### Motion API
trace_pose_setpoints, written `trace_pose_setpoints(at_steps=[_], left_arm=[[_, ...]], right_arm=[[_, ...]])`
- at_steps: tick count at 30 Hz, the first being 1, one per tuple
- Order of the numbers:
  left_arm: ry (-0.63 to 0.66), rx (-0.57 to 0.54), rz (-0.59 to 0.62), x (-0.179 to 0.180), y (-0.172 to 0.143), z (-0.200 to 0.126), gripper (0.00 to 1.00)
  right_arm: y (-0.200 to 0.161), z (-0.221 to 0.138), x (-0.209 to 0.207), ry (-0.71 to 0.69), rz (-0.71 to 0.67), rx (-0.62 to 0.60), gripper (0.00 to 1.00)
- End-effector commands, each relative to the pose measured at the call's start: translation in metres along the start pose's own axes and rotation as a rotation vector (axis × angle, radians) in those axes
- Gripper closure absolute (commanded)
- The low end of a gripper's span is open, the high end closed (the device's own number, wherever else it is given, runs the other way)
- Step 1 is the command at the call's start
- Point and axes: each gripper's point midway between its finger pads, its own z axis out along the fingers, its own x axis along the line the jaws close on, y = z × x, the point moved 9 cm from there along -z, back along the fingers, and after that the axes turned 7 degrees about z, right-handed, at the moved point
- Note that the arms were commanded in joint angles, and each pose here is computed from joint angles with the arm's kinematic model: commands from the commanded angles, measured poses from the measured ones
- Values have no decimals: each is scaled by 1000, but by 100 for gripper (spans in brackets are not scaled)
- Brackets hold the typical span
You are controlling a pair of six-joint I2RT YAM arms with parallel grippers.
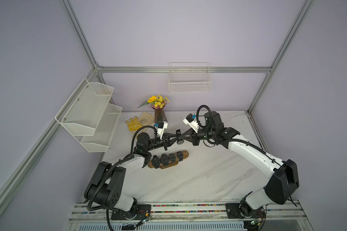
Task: Place watch on stand
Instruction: Pick up the watch at the center of the board.
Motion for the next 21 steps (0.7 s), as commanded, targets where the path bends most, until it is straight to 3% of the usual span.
trace_pose_setpoints(at_steps=[1, 4, 11, 17, 21], left_arm=[[131, -20, 69, 7, 22, 2, 100], [202, -54, 58, 4, 35, -2, 100], [437, -119, -148, 19, 39, -9, 100], [526, -225, -419, 25, 39, -14, 100], [500, -253, -481, 20, 45, -8, 100]], right_arm=[[16, -18, 4, -109, -86, -117, 78], [16, -23, 0, -198, -83, -175, 63], [5, -22, 10, -296, -123, -320, 34], [-14, -11, 24, -346, -130, -489, 32], [-24, -7, 22, -317, -83, -564, 31]])
